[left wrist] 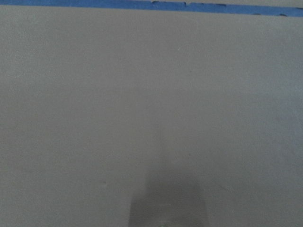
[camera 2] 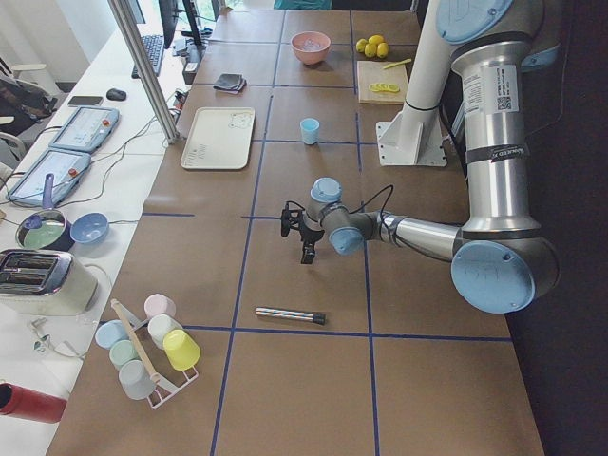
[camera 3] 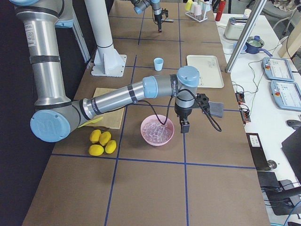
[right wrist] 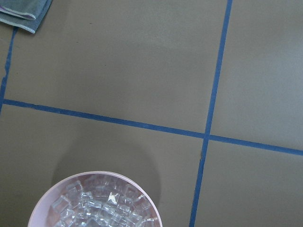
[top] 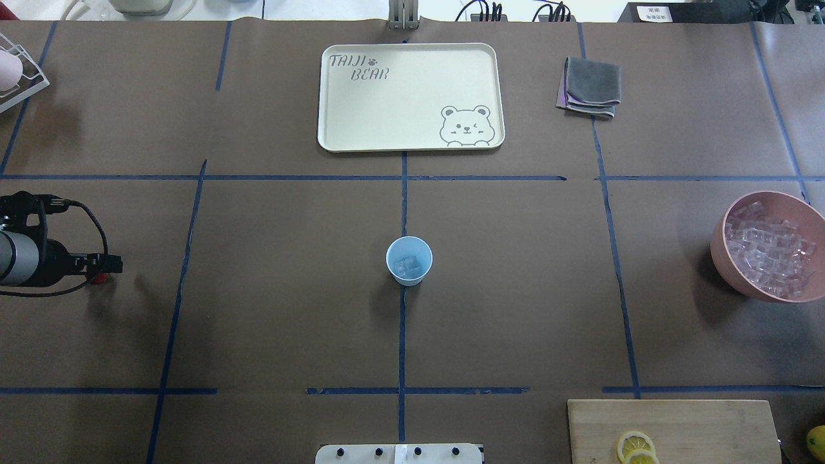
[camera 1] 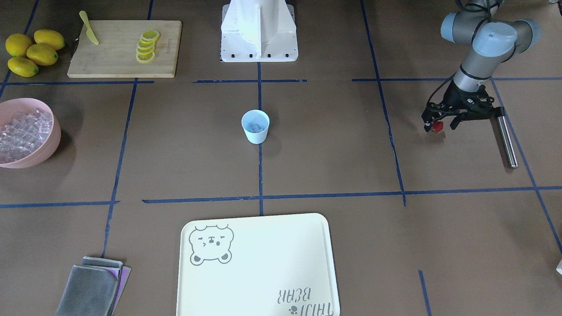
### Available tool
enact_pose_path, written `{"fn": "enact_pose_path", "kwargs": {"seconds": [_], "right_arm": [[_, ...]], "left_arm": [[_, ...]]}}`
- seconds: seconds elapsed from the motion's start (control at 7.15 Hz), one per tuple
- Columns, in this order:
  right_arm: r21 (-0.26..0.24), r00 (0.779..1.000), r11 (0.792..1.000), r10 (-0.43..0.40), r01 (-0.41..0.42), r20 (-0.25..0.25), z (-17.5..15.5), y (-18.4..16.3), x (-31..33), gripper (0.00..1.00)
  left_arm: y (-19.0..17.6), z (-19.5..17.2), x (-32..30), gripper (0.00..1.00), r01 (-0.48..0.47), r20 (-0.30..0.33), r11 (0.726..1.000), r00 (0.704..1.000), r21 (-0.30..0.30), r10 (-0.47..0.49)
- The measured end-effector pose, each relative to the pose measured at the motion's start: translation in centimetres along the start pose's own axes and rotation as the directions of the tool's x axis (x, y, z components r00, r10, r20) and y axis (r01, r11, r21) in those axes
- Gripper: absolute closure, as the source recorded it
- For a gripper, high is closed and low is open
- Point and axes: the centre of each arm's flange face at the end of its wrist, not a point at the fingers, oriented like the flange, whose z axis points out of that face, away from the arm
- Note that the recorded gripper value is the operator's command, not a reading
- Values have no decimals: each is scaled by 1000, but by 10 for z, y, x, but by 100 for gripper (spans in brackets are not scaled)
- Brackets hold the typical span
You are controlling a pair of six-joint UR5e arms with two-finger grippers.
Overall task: Mash ice and strawberries in cup
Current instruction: 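Lower the left gripper onto the red strawberry and grasp it, then carry the strawberry with the left gripper over the light-blue cup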
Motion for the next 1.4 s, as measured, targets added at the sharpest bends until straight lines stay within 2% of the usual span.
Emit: {"fn": "enact_pose_path", "kwargs": {"seconds": [0.14,0.28,0.56,0.7,0.84,1.12,1.4], "right_arm": [[0,1000,1000,1,-1,0,0,0,0,1],[0,1000,1000,1,-1,0,0,0,0,1],[-3,1000,1000,1,-1,0,1,1,1,1],[-4,1000,1000,2,-2,0,2,2,1,1],[-4,1000,1000,2,-2,0,2,2,2,1],[-4,1000,1000,5,-5,-1,2,4,4,1],[-7,1000,1000,21,-21,-2,2,10,15,1]], "left_arm": [[0,0,0,36,0,1,1000,1000,-1,0],[1,0,-1,51,0,2,1000,1000,-1,0],[1,0,-2,75,-3,4,1000,1000,-2,3],[2,1,-3,92,-6,5,1000,1000,-2,6],[2,-1,-2,100,-9,4,1000,1000,-2,9],[4,-15,1,100,-13,-10,1000,1000,-7,13],[0,-49,30,100,-4,-10,999,1000,-43,4]]}}
